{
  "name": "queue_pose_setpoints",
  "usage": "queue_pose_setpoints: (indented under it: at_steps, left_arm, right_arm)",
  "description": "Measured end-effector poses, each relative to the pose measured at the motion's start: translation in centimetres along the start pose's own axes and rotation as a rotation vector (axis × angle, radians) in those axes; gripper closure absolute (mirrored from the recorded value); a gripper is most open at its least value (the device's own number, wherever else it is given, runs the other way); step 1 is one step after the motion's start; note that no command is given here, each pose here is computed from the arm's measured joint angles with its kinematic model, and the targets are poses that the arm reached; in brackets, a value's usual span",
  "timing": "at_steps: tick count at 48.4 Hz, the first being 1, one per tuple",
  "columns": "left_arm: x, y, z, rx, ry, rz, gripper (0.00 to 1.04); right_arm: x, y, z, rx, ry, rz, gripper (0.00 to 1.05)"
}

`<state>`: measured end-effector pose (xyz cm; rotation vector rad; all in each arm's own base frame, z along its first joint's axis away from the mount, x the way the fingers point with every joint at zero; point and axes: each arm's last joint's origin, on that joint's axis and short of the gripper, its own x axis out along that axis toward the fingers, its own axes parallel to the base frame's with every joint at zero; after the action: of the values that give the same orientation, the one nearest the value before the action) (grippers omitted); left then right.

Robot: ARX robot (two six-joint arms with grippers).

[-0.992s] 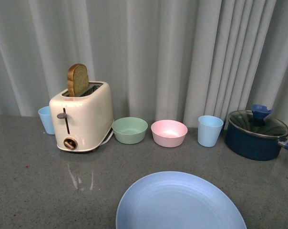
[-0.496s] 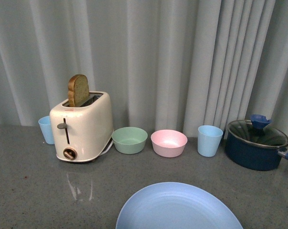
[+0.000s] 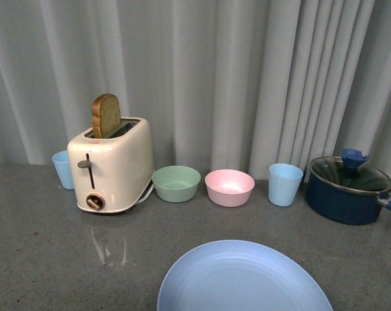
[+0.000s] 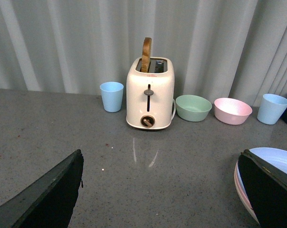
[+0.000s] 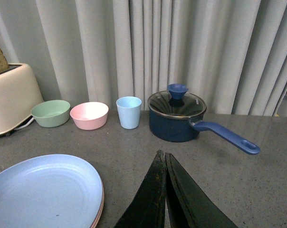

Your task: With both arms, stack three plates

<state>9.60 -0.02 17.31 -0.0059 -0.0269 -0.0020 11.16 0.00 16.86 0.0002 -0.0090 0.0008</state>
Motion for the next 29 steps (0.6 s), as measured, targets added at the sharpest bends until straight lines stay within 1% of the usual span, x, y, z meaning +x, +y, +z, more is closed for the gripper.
queue_pose_setpoints:
  at_steps: [11, 15, 18, 26, 27, 28, 29]
  left_arm:
    - [0.0, 0.0, 0.0, 0.000, 0.000, 0.000, 0.07]
    - [0.0, 0.0, 0.0, 0.000, 0.000, 0.000, 0.07]
    - [0.0, 0.0, 0.0, 0.000, 0.000, 0.000, 0.07]
    - [0.0, 0.0, 0.0, 0.000, 0.000, 0.000, 0.07]
    - [0.0, 0.0, 0.0, 0.000, 0.000, 0.000, 0.07]
    - [0.0, 0.0, 0.0, 0.000, 0.000, 0.000, 0.07]
    - [0.0, 0.0, 0.0, 0.000, 0.000, 0.000, 0.07]
  right_arm:
    - [-0.5, 0.0, 0.0, 0.000, 0.000, 0.000, 1.02]
    - [-1.1, 0.0, -0.5, 0.000, 0.037, 0.001, 1.02]
    - [-1.4, 0.0, -0.3, 0.000, 0.003, 0.000, 1.02]
    - [-1.4, 0.0, -0.3, 0.000, 0.006, 0.000, 1.02]
    - [-1.4, 0.0, -0.3, -0.001, 0.006, 0.000, 1.01]
    - [-1.4, 0.0, -0.3, -0.001, 0.006, 0.000, 0.97]
    - [-1.4, 0.0, -0.3, -0.001, 0.006, 0.000, 0.95]
